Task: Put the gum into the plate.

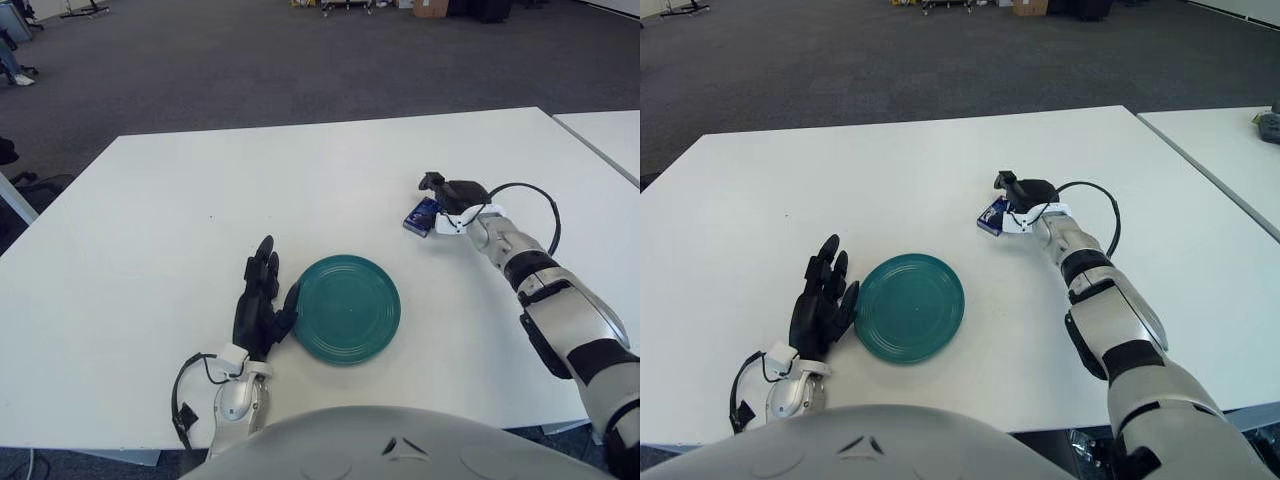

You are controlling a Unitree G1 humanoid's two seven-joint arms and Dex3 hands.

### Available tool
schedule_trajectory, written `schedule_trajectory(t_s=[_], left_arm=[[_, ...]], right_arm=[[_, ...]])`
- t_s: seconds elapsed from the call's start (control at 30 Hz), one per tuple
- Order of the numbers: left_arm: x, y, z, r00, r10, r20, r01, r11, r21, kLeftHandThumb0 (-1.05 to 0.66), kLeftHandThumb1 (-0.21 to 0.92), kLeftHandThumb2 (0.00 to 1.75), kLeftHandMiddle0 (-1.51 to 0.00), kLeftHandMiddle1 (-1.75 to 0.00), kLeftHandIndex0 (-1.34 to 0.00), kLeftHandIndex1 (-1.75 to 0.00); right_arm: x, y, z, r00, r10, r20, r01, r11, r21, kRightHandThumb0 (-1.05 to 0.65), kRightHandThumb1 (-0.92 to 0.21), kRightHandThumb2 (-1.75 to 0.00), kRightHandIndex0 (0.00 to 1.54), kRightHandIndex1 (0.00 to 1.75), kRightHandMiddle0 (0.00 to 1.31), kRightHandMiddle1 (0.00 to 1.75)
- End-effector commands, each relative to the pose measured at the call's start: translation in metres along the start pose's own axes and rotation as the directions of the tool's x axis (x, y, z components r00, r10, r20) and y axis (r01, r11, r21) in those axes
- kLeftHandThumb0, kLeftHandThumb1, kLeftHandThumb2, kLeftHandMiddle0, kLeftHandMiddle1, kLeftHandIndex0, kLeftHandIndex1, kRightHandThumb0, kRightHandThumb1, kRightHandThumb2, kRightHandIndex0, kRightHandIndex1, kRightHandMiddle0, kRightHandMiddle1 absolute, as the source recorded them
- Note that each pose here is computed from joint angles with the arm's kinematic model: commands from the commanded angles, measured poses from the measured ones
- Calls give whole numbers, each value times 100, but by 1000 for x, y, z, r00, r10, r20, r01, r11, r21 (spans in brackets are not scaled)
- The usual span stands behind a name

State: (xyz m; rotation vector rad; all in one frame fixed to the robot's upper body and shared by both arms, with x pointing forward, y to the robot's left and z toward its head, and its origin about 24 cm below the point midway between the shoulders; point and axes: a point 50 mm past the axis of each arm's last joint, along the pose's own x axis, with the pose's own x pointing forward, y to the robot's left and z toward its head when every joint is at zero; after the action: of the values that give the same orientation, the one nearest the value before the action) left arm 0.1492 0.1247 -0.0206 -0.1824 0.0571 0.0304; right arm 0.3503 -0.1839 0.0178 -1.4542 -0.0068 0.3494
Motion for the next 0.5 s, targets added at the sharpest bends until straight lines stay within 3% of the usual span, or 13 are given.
schedule_trajectory(t_s=[0.0,0.47], left_arm=[[-2,-1,-18,995,12,-99,-16,999,-39,-73,92,37,-23,-2,0,-50],[-3,-4,-18,995,12,-101,-18,998,-57,-74,92,33,-24,-2,0,-52]], right_arm=[[6,-5,8,1000,-5,12,5,1000,-4,-70,-92,-52,49,4,4,98],[-2,17,11,995,86,45,-86,996,-2,-73,-92,-65,49,3,1,96]])
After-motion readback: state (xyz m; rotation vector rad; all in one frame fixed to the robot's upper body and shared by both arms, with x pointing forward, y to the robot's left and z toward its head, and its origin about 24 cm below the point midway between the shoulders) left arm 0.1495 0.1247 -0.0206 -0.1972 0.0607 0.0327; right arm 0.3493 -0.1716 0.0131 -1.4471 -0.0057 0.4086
